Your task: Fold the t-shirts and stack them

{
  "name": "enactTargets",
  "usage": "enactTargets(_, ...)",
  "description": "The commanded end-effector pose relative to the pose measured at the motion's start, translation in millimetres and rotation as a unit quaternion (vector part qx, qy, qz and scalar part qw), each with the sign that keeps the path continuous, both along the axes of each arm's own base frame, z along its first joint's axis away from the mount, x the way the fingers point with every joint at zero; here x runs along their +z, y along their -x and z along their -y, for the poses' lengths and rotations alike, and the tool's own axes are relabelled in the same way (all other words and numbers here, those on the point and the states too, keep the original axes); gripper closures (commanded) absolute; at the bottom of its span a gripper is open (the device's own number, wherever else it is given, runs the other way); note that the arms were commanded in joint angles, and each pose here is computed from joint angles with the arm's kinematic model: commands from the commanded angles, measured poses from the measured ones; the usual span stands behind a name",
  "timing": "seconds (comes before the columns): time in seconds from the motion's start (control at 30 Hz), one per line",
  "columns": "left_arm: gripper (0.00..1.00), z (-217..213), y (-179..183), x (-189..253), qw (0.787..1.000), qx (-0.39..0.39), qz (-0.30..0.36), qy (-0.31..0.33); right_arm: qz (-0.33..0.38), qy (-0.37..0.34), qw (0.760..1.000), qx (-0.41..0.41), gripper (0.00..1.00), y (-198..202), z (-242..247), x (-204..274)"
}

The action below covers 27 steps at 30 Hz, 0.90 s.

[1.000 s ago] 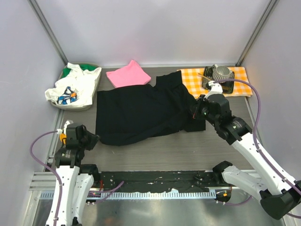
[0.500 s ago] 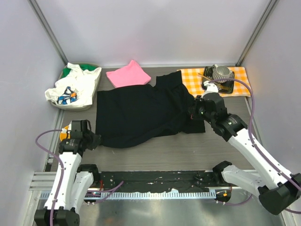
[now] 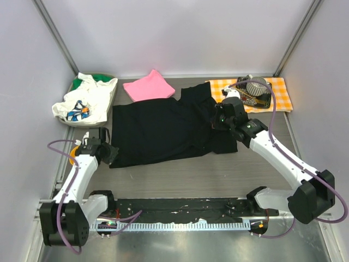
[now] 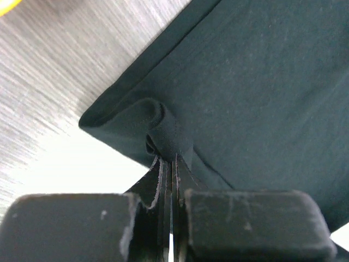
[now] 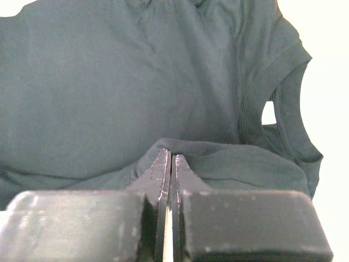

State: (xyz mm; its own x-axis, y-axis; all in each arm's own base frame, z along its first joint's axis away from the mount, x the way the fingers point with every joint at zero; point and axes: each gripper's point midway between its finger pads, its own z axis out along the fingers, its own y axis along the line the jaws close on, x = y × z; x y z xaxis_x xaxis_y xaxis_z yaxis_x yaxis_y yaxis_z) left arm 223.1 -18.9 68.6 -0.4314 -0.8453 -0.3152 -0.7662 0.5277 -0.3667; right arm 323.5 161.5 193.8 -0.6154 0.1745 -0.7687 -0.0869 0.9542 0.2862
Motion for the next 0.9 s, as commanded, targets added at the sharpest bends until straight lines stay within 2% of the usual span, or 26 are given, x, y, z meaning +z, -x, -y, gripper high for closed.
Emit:
enactTargets(0.0,1.00,-8,-38,17,0.999,0.013,0.046,-0.020,0.069,-0.025,0.997,-0.007,0.99,-34,-8,47)
enactTargets(0.23,1.00,-13,-54,8,0.999,0.016,0.035,-0.030,0.062,-0.024,0.998,-0.008,0.99,-67,-16,46)
enactTargets(0.73,1.00,-37,-78,-10,0.998,0.040,0.002,-0.038,0.014,-0.020,1.000,0.017,0.99,-111,-41,6)
enactTargets(0.87,0.93,-39,-82,-20,0.998,0.043,-0.013,-0.034,0.009,-0.020,1.000,0.019,0.99,-120,-46,-1)
